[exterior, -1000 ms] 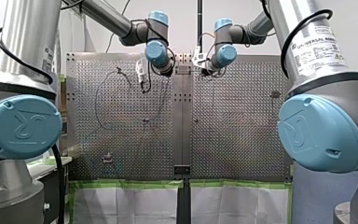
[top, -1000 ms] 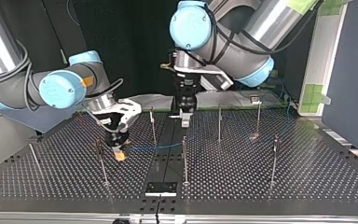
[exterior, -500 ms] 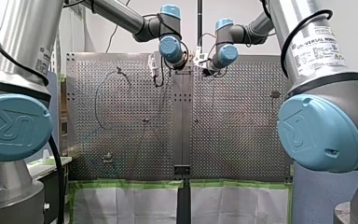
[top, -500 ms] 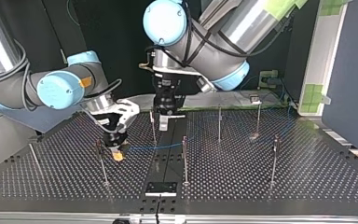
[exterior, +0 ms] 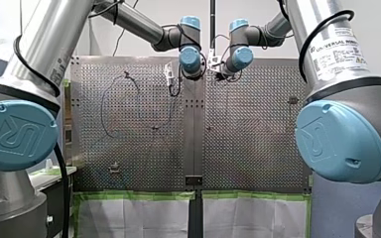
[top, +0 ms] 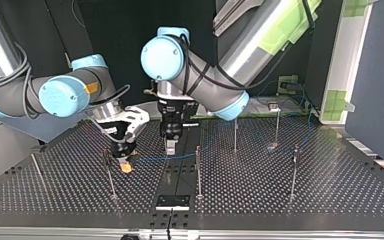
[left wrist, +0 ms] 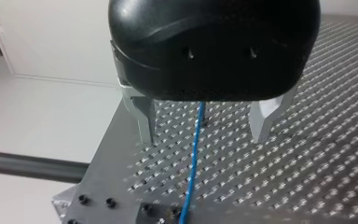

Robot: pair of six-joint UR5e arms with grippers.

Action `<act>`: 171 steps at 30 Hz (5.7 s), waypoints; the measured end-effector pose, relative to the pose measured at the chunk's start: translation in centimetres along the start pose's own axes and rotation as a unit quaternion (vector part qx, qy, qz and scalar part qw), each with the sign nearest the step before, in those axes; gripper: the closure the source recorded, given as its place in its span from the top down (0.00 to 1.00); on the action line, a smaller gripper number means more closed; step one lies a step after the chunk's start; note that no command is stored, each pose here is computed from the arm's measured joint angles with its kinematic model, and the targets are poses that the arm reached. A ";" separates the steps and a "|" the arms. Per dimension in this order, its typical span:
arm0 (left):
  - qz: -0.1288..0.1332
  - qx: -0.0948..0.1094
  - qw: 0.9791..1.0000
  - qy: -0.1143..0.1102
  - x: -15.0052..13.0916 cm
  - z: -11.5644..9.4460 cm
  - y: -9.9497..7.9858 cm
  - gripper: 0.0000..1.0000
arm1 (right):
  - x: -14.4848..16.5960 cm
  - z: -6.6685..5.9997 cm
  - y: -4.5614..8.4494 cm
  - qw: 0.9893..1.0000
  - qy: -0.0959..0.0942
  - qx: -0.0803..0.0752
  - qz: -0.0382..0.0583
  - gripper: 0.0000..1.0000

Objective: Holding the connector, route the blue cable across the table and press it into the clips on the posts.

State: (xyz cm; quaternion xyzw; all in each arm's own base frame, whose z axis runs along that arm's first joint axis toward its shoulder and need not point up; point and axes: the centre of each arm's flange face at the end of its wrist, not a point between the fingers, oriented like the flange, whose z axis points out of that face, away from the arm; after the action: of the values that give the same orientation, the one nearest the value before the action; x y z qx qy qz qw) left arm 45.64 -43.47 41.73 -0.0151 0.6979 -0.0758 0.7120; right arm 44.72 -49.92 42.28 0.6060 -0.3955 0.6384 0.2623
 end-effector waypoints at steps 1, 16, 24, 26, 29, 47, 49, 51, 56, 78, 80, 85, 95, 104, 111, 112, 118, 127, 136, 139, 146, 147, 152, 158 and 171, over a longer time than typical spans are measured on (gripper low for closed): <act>-0.001 -0.001 1.000 -0.002 -0.2 0.3 0.0 1.00 | 0.0 0.0 0.0 1.000 0.000 0.000 0.000 0.00; 0.019 -0.015 1.000 0.020 1.6 4.0 1.1 1.00 | 0.0 0.0 0.0 1.000 0.000 0.001 0.000 0.00; 0.023 -0.020 0.999 0.018 0.5 5.5 0.7 1.00 | 0.1 0.0 0.1 1.000 0.000 0.001 0.000 0.00; 0.021 -0.019 1.000 0.014 -0.4 5.6 0.5 1.00 | 0.0 0.0 0.1 1.000 0.000 0.001 0.000 0.00; 0.021 -0.020 1.000 0.013 -0.9 5.7 0.4 1.00 | 0.0 0.0 0.1 1.000 0.000 0.001 0.000 0.00; 0.028 -0.016 0.999 0.031 -0.6 5.5 0.7 0.13 | 0.5 0.1 0.0 1.000 0.004 0.003 0.000 0.00; 0.028 -0.017 0.999 0.032 -0.5 5.4 0.7 0.07 | 0.5 0.1 0.0 1.000 0.004 0.003 0.000 0.00; 0.029 -0.017 0.999 0.033 -0.5 5.4 0.7 0.02 | 0.5 0.1 0.0 1.000 0.004 0.003 0.000 0.00; 0.029 -0.020 0.999 0.034 -0.5 5.3 0.7 0.02 | 0.5 0.1 0.0 1.000 0.003 0.003 0.000 0.00; 0.017 -0.046 0.998 0.044 5.6 2.2 0.4 0.02 | -4.1 -1.6 0.0 0.999 -0.049 -0.002 0.000 0.00; 0.013 -0.054 0.998 0.043 6.5 2.0 0.8 0.02 | -4.2 -1.8 0.1 0.999 -0.050 -0.003 0.000 0.00; 0.006 -0.059 0.997 0.042 8.4 1.5 1.3 0.02 | -4.1 -2.2 0.2 0.999 -0.051 -0.003 0.000 0.00; 0.005 -0.051 0.998 0.043 12.2 -0.1 1.9 0.02 | -6.3 -4.0 0.6 0.997 -0.074 -0.012 -0.012 0.00; 0.004 -0.024 0.999 0.048 15.6 -1.2 2.9 0.02 | -9.8 -5.0 1.5 0.996 -0.089 -0.021 -0.015 0.00; 0.001 -0.001 0.999 0.054 18.0 -1.6 4.1 0.02 | -12.7 -5.8 2.1 0.996 -0.089 -0.026 -0.015 0.00; 0.001 0.001 0.999 0.054 18.3 -1.7 4.2 0.02 | -13.0 -5.9 2.1 0.996 -0.089 -0.028 -0.015 0.00; 0.000 0.020 0.998 0.059 20.1 -2.4 5.2 0.02 | -15.0 -6.7 2.3 0.995 -0.087 -0.041 -0.024 0.00; 0.008 0.037 0.995 0.088 23.2 -4.6 6.9 0.02 | -18.4 -8.2 3.4 0.994 -0.088 -0.051 -0.039 0.00; -0.010 0.066 0.994 0.086 22.7 -3.7 5.9 0.02 | -21.9 -8.3 4.2 0.992 -0.105 -0.052 -0.043 0.00; -0.005 0.066 0.993 0.096 23.3 -3.1 5.3 0.02 | -23.3 -8.2 4.4 0.991 -0.117 -0.050 -0.042 0.00; 0.001 0.051 0.992 0.112 25.2 -0.8 4.9 0.02 | -23.7 -7.9 4.7 0.991 -0.121 -0.047 -0.038 0.00; 0.000 0.051 0.992 0.112 25.2 -0.5 4.8 0.02 | -23.6 -7.8 4.8 0.991 -0.119 -0.047 -0.038 0.00; -0.004 0.049 0.993 0.105 25.2 0.2 4.5 0.02 | -23.2 -7.4 5.6 0.992 -0.112 -0.050 -0.033 0.00; -0.007 0.046 0.994 0.099 25.0 0.6 4.7 0.02 | -22.8 -6.9 6.8 0.993 -0.101 -0.050 -0.025 0.00; -0.034 0.065 0.994 0.082 24.4 2.5 4.2 0.02 | -23.4 -5.2 9.2 0.994 -0.096 -0.043 -0.015 0.00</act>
State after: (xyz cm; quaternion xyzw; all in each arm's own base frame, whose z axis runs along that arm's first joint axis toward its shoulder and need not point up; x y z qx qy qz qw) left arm 48.81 -42.64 17.10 0.0137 0.7464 -0.1465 0.6490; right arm 37.23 -47.31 17.84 0.6583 -0.4367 0.5560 0.2585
